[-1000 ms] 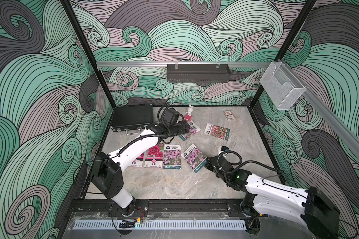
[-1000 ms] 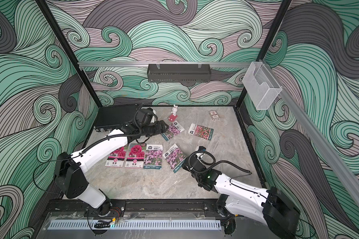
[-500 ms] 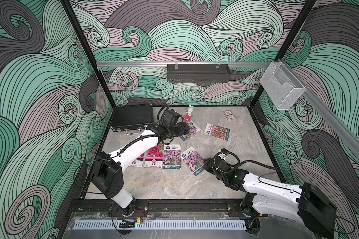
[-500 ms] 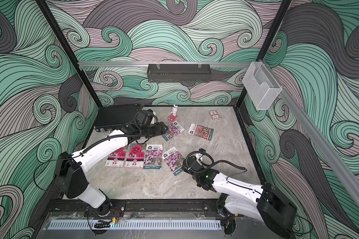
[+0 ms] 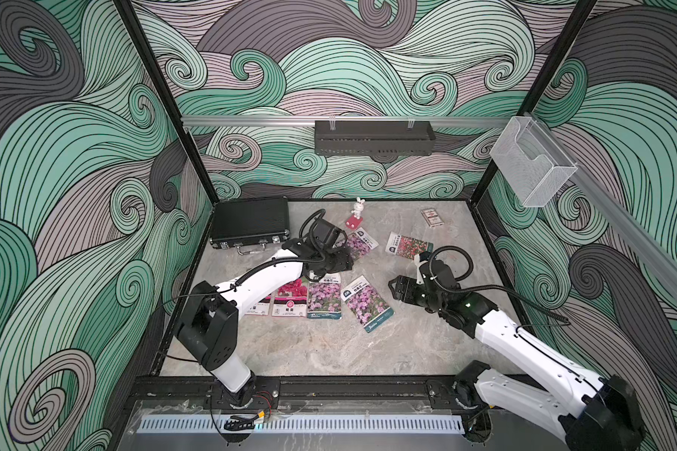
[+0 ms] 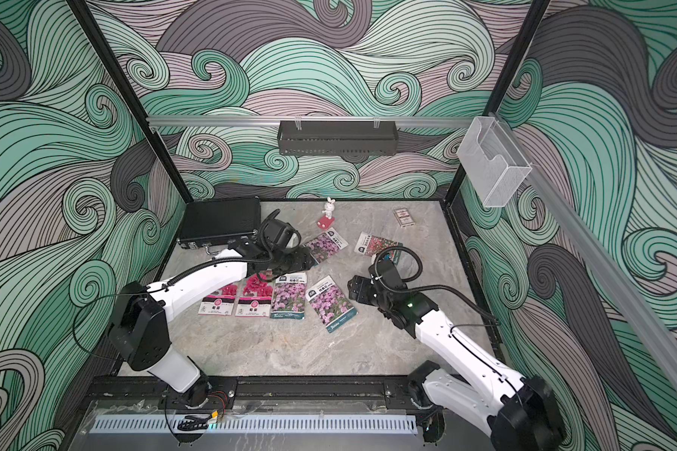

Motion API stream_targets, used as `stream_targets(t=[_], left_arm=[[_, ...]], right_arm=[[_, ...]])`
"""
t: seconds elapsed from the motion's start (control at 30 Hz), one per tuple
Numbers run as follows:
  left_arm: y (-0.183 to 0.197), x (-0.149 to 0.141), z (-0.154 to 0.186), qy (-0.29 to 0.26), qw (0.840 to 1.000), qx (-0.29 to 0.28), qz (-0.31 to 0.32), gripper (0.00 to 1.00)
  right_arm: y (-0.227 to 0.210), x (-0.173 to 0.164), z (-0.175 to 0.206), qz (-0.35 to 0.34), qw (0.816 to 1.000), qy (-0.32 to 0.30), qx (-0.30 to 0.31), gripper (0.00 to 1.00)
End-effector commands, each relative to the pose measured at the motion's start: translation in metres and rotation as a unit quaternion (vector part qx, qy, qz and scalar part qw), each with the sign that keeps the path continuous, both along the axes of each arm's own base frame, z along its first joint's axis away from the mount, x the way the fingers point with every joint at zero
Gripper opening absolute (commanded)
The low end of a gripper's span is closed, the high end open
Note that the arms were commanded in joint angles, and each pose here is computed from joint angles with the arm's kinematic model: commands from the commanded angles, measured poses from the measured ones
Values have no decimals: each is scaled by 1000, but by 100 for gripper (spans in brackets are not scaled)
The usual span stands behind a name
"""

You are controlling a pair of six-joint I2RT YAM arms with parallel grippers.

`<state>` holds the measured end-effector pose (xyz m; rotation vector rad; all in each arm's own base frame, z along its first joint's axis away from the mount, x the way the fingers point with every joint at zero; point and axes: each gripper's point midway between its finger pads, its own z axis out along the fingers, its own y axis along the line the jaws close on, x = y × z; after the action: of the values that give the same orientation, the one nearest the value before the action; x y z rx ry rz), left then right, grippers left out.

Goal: Arrange the seed packets in a row
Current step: Place the seed packet at the center of the board.

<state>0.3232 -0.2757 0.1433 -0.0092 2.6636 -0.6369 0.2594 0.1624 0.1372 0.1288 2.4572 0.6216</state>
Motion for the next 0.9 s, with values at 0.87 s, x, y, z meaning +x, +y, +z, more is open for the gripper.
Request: stream_targets(t=[0.87], left_arm=[[-64,-90,-102,82,990,61,-100,50]], right_arm=[[39,14,-105,181,962,188,79,62]])
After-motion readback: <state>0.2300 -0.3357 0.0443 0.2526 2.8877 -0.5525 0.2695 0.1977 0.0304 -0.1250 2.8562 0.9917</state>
